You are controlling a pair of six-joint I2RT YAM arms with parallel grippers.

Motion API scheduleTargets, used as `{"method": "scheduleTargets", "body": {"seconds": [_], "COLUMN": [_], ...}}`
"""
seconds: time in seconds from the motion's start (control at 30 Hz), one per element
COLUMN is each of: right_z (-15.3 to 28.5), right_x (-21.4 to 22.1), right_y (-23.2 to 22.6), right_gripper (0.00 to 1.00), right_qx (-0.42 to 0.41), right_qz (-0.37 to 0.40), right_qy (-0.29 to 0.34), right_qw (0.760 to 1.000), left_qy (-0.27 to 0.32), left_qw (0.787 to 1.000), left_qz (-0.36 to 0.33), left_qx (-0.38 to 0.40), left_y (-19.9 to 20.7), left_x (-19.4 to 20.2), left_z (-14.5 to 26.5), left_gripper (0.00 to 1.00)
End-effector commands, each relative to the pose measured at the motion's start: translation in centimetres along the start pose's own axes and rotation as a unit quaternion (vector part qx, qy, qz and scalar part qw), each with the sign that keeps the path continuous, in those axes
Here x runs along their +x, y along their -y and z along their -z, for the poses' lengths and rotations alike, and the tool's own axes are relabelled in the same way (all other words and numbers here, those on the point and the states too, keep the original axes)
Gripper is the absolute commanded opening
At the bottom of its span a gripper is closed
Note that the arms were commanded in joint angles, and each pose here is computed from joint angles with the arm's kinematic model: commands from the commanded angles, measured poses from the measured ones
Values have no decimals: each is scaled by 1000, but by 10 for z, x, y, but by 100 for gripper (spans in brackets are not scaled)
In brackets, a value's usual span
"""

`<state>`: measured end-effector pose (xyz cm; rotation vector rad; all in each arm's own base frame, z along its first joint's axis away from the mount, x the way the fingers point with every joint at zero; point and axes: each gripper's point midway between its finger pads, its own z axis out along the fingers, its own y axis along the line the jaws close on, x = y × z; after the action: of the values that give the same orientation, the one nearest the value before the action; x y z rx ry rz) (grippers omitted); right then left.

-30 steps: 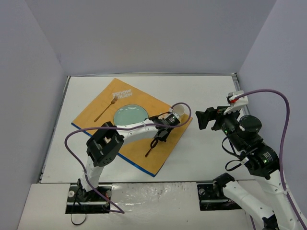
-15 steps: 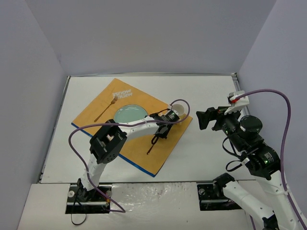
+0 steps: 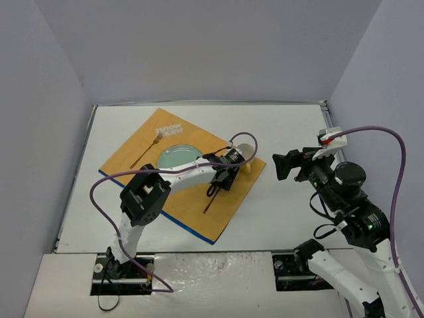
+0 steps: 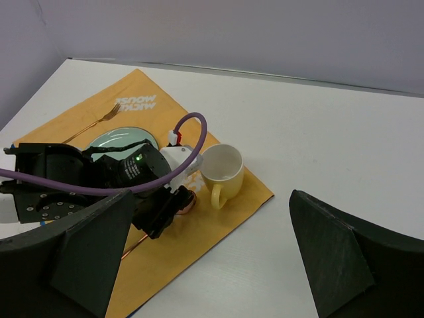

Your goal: Set the dinner table for one person

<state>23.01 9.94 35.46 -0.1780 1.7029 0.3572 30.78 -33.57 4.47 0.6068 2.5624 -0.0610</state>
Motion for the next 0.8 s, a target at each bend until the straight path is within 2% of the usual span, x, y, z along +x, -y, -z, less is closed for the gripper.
{"method": "scheduleTargets", "body": {"seconds": [0.0, 0.1, 0.27, 0.4, 0.5, 0.77], "right_z": [10, 15, 32, 45, 54, 77], "right_x": [-36, -40, -51, -55, -55, -46], "right_y": [4, 12, 33, 49, 62, 87], "right_gripper": [100, 100, 100, 100, 100, 100], "right_qx": [12, 31, 85, 127, 162, 224], "right_qz": [4, 8, 16, 21, 22, 16], "right_qy": [59, 68, 95, 108, 113, 126], "right_qw": [998, 997, 992, 986, 980, 966], "left_qy": [95, 125, 177, 197, 236, 265], "left_qw": [994, 990, 975, 962, 945, 917], "left_qz": [47, 70, 119, 152, 178, 209], "left_qx": [-1, -18, -63, -112, -140, -213], "left_y": [-21, -46, -108, -163, -203, -257], "left_x": [-53, -60, -48, -16, 15, 92], "left_z": [83, 120, 192, 235, 283, 340], "left_gripper": [52, 56, 71, 82, 95, 97]}}
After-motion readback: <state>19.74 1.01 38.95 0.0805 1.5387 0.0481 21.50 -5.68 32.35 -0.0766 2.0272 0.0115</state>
